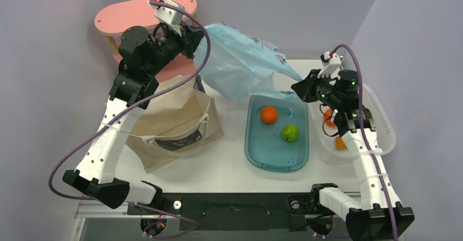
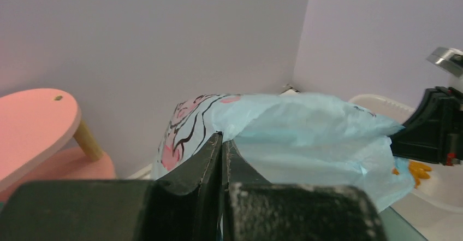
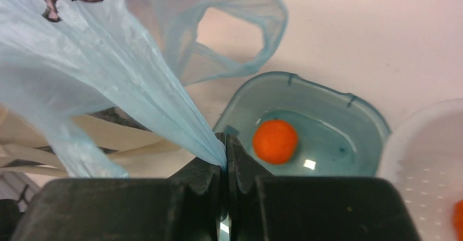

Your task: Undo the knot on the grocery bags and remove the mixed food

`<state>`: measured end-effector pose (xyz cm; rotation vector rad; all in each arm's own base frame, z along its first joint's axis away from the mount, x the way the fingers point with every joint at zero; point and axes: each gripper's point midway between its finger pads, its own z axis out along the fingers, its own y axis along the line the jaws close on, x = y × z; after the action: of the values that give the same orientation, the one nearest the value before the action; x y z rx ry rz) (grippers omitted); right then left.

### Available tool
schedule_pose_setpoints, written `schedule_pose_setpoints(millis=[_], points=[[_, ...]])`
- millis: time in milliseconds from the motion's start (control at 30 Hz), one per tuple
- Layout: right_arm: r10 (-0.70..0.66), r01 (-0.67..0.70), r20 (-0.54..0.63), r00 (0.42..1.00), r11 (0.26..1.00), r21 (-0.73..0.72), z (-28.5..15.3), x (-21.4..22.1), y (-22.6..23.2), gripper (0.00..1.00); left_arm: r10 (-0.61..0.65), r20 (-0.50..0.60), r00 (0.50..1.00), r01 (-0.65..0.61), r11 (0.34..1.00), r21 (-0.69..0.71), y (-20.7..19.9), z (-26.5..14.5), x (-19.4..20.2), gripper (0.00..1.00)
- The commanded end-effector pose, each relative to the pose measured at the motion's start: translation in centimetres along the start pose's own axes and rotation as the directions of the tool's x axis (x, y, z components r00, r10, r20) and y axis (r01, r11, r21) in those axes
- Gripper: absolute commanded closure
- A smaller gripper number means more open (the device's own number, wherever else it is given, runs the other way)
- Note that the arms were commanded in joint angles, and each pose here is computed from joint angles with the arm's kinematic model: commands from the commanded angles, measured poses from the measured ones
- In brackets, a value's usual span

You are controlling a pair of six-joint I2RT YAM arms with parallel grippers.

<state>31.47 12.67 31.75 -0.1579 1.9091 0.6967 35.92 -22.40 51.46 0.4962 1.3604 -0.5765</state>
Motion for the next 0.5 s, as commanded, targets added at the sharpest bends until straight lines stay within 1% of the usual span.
schedule_pose_setpoints(millis=[0, 33, 67, 100, 133, 167, 200, 233, 267, 300, 333, 367, 467], points=[[-0.236, 0.236, -0.047, 0.971, 0.972, -0.008, -1.2, -0.2, -2.5, 1.0, -0.06, 0.109, 0.992, 0.053, 0.997, 0.064, -1.2, -2.5, -5.0, 1.0], [-0.245, 0.245, -0.053, 0.968, 0.969, -0.011, -0.9, -0.4, -2.7, 0.97, -0.069, 0.098, 0.993, 0.059, 0.993, 0.097, -1.8, -2.5, -4.7, 1.0], [-0.28, 0.279, -0.03, 0.96, 0.96, -0.027, -1.0, -1.5, -2.1, 0.83, -0.071, 0.092, 0.993, 0.061, 0.992, 0.109, -2.1, -2.5, -4.5, 1.0], [-0.304, 0.304, -0.006, 0.953, 0.952, -0.036, -1.0, -2.8, -1.6, 0.74, -0.069, 0.083, 0.994, 0.058, 0.991, 0.124, -2.6, -2.4, -4.1, 1.0], [-0.325, 0.324, 0.004, 0.946, 0.944, -0.064, -0.7, -3.5, -1.0, 0.58, -0.067, 0.08, 0.995, 0.056, 0.99, 0.133, -2.9, -2.3, -4.0, 1.0], [-0.362, 0.365, 0.052, 0.931, 0.928, -0.072, -1.3, -5.5, 0.1, 0.46, -0.059, 0.072, 0.996, 0.049, 0.99, 0.132, -2.9, -2.1, -3.7, 1.0], [-0.381, 0.388, 0.076, 0.921, 0.916, -0.101, -1.4, -6.2, 1.1, 0.42, -0.051, 0.066, 0.997, 0.042, 0.99, 0.136, -3.1, -2.0, -3.6, 1.0], [-0.426, 0.44, 0.13, 0.895, 0.891, -0.109, -2.1, -7.9, 2.4, 0.35, -0.047, 0.058, 0.997, 0.039, 0.99, 0.132, -3.1, -1.7, -3.3, 1.0], [-0.456, 0.479, 0.169, 0.874, 0.868, -0.134, -2.8, -8.4, 4.1, 0.32, -0.033, 0.055, 0.998, 0.025, 0.99, 0.137, -3.3, -1.6, -3.2, 1.0], [-0.503, 0.539, 0.221, 0.836, 0.828, -0.153, -3.2, -9.2, 5.9, 0.27, -0.025, 0.052, 0.998, 0.018, 0.991, 0.136, -3.4, -1.4, -3.1, 1.0], [-0.529, 0.578, 0.267, 0.805, 0.802, -0.153, -4.3, -9.8, 7.3, 0.25, -0.002, 0.051, 0.999, -0.005, 0.989, 0.146, -3.8, -1.3, -3.0, 1.0], [-0.565, 0.63, 0.314, 0.763, 0.758, -0.167, -4.6, -10.1, 9.0, 0.22, 0.01, 0.043, 0.999, -0.016, 0.989, 0.144, -4.0, -1.0, -2.6, 1.0], [-0.627, 0.722, 0.408, 0.664, 0.68, -0.128, -6.0, -11.0, 11.8, 0.17, 0.07, 0.02, 0.997, -0.072, 0.983, 0.168, -5.3, -0.4, -1.8, 1.0]])
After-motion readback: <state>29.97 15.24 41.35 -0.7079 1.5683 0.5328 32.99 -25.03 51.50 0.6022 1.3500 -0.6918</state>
